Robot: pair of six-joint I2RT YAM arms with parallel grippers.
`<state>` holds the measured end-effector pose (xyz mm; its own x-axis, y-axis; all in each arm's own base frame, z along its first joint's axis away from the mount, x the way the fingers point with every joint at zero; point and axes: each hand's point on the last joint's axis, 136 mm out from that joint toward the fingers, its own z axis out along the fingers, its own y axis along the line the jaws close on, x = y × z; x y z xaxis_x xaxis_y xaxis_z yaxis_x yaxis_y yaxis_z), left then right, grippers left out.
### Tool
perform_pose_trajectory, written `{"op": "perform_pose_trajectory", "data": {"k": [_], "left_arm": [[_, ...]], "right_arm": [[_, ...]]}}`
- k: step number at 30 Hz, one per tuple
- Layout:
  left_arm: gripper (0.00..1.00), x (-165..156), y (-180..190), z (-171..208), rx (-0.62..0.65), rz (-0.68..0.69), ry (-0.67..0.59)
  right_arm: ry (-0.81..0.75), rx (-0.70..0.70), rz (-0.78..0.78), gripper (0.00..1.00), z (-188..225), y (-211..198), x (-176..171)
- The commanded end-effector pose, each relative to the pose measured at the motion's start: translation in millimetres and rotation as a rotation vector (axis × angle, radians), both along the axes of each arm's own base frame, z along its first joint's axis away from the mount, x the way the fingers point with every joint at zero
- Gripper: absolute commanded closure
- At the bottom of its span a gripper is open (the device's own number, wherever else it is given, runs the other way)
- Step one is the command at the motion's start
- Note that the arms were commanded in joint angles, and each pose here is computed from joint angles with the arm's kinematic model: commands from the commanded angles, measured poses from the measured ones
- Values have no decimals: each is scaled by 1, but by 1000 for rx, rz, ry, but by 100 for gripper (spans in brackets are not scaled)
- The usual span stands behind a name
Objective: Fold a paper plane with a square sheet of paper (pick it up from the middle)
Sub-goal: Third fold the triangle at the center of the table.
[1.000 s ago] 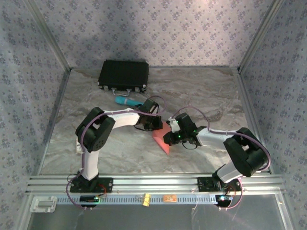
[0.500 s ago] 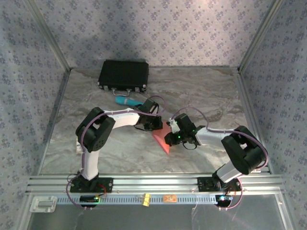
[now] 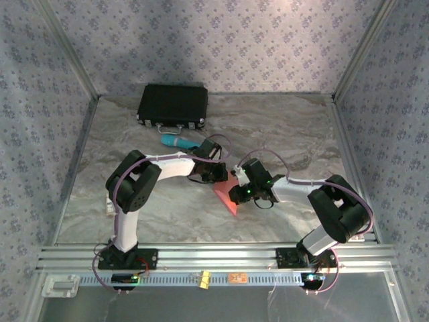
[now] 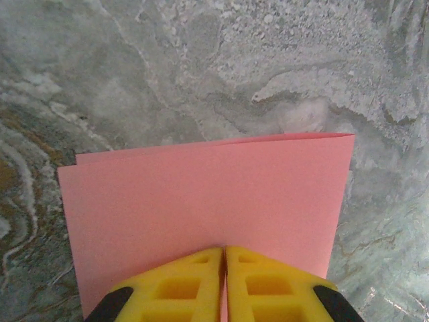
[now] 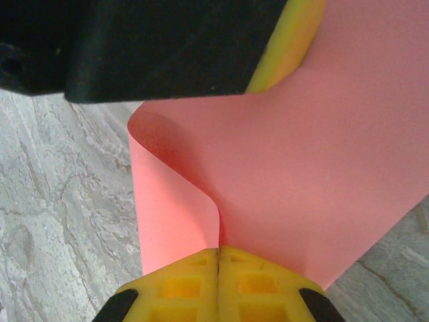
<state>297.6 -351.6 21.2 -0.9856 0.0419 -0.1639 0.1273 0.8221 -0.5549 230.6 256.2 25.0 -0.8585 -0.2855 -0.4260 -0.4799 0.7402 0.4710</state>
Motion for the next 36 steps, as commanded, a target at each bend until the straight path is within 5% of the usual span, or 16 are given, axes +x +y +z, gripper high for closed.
{"op": "perform_pose_trajectory", "data": {"k": [1, 11, 36], "left_arm": [[89, -21, 21, -33, 100, -19, 88], [90, -22, 27, -39, 98, 9, 88], [90, -32, 36, -57, 146, 15, 132]], "right_arm": [[-3, -40, 4, 100, -3, -1, 1], [-20, -109, -26, 100, -15, -12, -4], [-13, -31, -9, 100, 1, -3, -3]]}}
